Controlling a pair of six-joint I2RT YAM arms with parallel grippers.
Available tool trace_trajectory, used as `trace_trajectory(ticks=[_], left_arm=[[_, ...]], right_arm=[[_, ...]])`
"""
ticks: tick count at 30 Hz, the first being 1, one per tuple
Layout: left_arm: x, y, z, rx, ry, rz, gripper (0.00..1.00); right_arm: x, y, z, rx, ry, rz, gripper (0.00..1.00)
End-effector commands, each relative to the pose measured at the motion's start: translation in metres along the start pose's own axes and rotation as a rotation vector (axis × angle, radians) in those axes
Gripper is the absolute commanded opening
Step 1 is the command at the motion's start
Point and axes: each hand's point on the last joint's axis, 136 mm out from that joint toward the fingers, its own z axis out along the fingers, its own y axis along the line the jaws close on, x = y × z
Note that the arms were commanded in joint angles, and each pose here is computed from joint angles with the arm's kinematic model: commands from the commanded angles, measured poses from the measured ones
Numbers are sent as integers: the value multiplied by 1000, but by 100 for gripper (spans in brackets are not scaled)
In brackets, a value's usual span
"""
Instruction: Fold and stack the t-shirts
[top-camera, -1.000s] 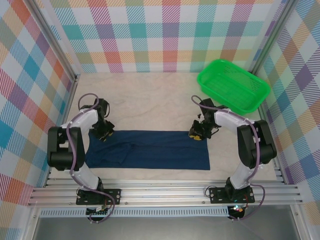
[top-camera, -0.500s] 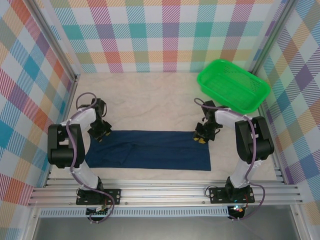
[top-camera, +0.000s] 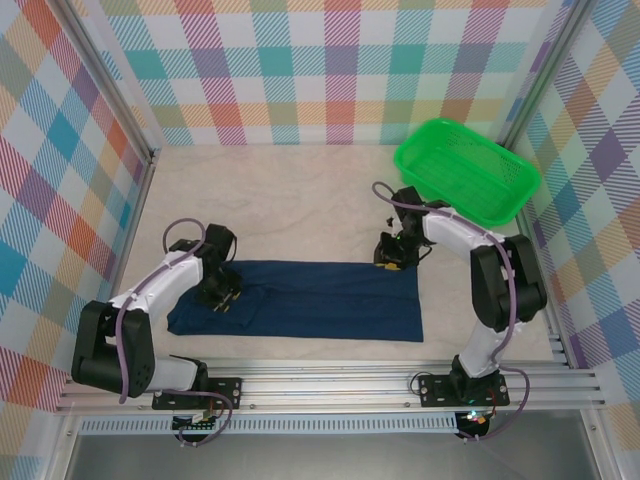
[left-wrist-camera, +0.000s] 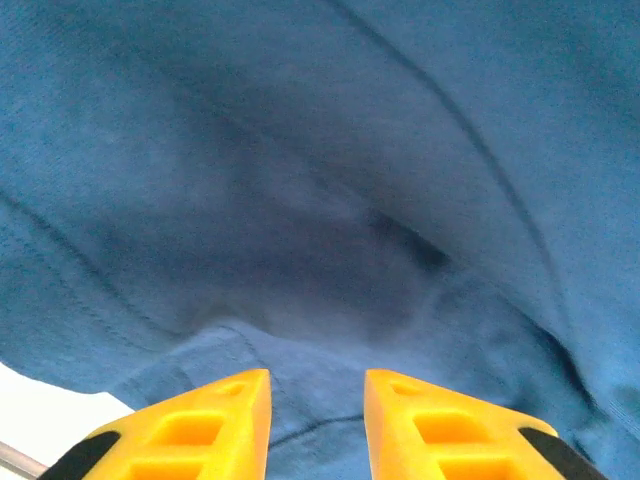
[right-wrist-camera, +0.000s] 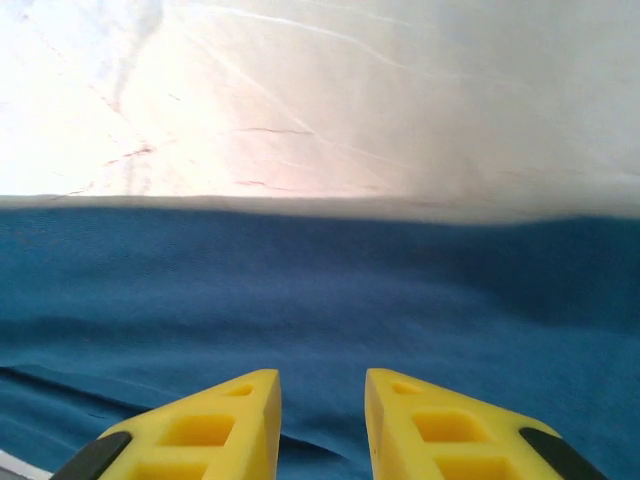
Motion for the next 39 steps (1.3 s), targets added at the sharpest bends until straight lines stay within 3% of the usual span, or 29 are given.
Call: trace_trajectory(ticks=[1,6,16,21,29,39], left_arm=[[-1,-20,9,47,16,-81,32],[16,-25,24,15,70,-51,31],[55,4,29,-19,75,-17,29],[77,-5,42,19,183,-11,26],[48,-6,-11,49,0,-44,31],[38,-11,29,-52,22,-71,30]], right_arm=[[1,4,12,-12,60,-13,29],[4,-10,25,48,102,26,28],[9,-15,29,56,109,80,28],[8,-11,26,44,98,69,28],[6,-4,11,18,50,20,28],[21,-29,26,113,140,97,24]])
